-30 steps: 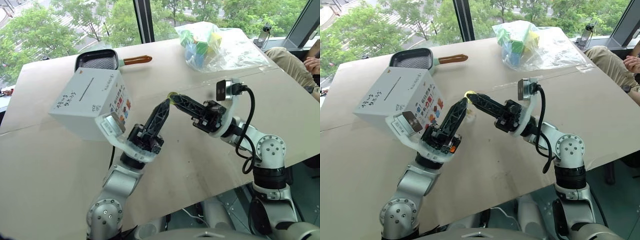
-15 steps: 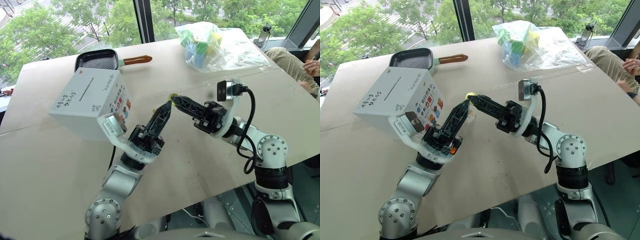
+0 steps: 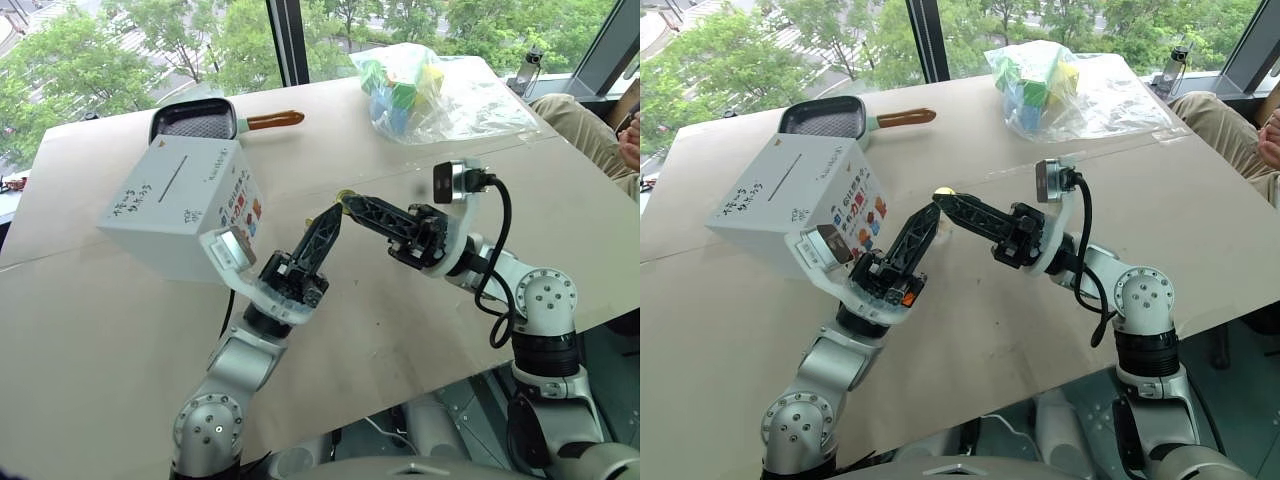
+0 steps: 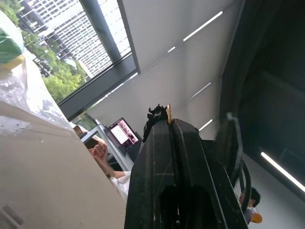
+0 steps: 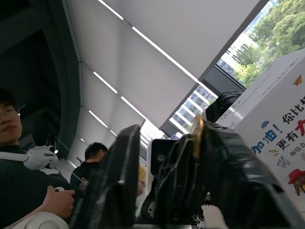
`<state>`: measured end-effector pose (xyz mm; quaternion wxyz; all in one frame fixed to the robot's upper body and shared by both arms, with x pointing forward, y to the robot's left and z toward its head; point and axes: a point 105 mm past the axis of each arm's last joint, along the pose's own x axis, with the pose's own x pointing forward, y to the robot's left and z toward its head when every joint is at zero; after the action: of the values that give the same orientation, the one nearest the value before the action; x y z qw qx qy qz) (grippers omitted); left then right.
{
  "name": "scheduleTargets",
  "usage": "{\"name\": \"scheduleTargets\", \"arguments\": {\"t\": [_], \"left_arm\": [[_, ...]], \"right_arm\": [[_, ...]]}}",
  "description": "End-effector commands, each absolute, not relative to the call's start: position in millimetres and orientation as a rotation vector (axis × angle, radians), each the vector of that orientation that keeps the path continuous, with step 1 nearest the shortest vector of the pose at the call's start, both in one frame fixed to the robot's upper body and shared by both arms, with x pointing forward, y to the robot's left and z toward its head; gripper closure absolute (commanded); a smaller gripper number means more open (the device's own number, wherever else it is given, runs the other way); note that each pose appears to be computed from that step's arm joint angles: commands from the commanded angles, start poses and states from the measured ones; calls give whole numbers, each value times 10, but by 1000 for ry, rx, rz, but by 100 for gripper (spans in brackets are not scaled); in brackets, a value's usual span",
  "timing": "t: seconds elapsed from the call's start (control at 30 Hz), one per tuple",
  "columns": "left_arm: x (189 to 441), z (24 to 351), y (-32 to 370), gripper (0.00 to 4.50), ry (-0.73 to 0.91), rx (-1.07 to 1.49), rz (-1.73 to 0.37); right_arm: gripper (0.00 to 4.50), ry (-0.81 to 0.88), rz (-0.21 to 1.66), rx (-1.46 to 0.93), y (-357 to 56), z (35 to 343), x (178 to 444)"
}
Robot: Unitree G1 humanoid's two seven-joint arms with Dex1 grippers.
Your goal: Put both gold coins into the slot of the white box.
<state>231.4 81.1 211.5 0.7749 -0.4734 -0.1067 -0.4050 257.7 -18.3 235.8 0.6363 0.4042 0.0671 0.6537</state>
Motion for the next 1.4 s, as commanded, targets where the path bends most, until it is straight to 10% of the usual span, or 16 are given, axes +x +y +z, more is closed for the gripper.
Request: {"name": "scheduleTargets", "arguments": {"t": [0.03,0.87,1.4], "left_arm": [[2286,2159,778,450,-243,-1024,-901],[2251,3048,1501,450,-600,-740,-681],[2308,3039,2315,450,-641,-586,-286]], "right_arm": [[221,110,1587,894,-138,2515,2422],[221,-69,1339,722,-574,2603,3053],[221,-170,1299,635,-467,2873,3189]]}}
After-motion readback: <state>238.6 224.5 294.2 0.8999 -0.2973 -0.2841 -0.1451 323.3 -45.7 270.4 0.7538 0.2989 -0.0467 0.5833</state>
